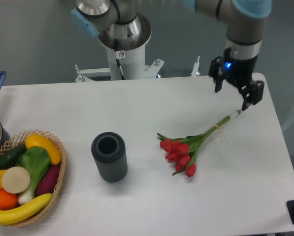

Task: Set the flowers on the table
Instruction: 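Open the gripper and raise it away from the tulips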

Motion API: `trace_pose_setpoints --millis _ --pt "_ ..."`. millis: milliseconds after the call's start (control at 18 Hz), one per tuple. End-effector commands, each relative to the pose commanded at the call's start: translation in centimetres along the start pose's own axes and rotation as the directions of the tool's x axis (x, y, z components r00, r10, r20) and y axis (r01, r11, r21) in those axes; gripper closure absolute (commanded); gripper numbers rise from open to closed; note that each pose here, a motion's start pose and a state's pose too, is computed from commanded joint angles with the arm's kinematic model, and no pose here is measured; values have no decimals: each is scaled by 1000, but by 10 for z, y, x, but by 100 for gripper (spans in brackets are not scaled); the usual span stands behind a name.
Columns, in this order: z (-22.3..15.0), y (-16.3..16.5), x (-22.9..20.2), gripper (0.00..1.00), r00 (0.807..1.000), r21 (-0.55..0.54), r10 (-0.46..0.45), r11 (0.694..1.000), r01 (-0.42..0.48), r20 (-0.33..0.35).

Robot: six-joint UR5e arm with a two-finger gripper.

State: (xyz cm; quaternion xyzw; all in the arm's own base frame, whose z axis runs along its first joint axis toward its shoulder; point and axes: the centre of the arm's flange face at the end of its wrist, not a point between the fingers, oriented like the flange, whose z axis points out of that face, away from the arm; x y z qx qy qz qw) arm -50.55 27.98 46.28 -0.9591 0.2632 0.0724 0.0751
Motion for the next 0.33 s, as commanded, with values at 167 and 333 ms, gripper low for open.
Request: trace_pose_setpoints --millis 167,333 --pt "-8 18 6 0 999 7 33 999 -33 -7" --pt "-7 19 6 0 999 28 37 999 -37 1"
